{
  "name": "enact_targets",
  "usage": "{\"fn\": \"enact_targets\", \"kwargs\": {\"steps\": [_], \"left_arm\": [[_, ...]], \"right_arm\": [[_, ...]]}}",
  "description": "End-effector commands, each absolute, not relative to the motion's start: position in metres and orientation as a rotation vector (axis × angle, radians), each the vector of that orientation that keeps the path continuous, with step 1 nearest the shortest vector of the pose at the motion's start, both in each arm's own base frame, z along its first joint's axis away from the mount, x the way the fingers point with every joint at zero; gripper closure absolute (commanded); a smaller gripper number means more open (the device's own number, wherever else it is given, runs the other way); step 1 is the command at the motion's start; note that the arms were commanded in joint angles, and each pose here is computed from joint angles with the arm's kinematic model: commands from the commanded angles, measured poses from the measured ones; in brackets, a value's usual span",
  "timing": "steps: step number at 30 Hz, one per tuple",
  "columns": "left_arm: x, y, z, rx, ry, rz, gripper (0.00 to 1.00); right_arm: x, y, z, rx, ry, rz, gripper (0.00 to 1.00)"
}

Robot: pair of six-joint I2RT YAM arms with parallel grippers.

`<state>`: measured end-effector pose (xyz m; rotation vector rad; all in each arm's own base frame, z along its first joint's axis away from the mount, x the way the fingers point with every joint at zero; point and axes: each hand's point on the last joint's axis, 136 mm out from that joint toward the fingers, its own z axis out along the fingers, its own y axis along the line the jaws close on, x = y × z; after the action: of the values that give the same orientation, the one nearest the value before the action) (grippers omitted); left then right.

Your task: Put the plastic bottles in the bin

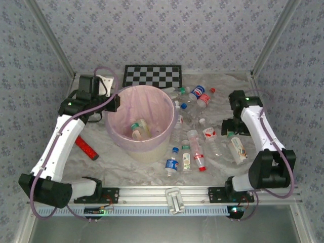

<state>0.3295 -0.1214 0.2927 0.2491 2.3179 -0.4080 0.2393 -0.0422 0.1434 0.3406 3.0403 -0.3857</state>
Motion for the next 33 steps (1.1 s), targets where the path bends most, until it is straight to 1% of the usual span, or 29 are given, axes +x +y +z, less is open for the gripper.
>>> {"fn": "enact_targets", "kwargs": {"steps": [1,4,10,14,17,20,25,29,32,33], "left_arm": [[0.334,-0.135,0.325,0.244,2.24,-0.552,1.0],[0.336,-0.139,0.329,0.238,2.242,-0.597,1.0],[0.34,-0.14,0.325,0.232,2.26,-0.632,1.0],[0.34,-0.138,0.331,0.241,2.245,-0.64,1.0],[0.339,-0.135,0.336,0.241,2.234,-0.638,1.0],[0.337,-0.13,0.339,0.237,2.232,-0.629,1.0],[0.335,-0.125,0.338,0.221,2.238,-0.619,1.0],[0.338,-0.123,0.336,0.208,2.239,-0.611,1.0],[0.342,-0.121,0.337,0.204,2.244,-0.6,1.0],[0.344,-0.12,0.337,0.202,2.244,-0.598,1.0]], "right_arm": [[0.235,-0.037,0.124,0.457,3.133,-0.229,0.0],[0.234,-0.037,0.108,0.494,3.214,-0.19,0.0],[0.235,-0.04,0.074,0.518,3.387,-0.22,0.0],[0.24,-0.033,0.052,0.58,3.404,-0.148,0.0],[0.243,-0.039,0.037,0.61,3.411,-0.183,0.0],[0.251,-0.042,0.031,0.619,3.376,-0.204,0.05],[0.281,-0.032,0.035,0.595,3.289,-0.126,0.21],[0.318,-0.023,0.042,0.557,3.214,-0.05,0.3],[0.349,-0.022,0.045,0.533,3.181,-0.014,0.32],[0.361,-0.022,0.044,0.525,3.163,-0.003,0.35]]}}
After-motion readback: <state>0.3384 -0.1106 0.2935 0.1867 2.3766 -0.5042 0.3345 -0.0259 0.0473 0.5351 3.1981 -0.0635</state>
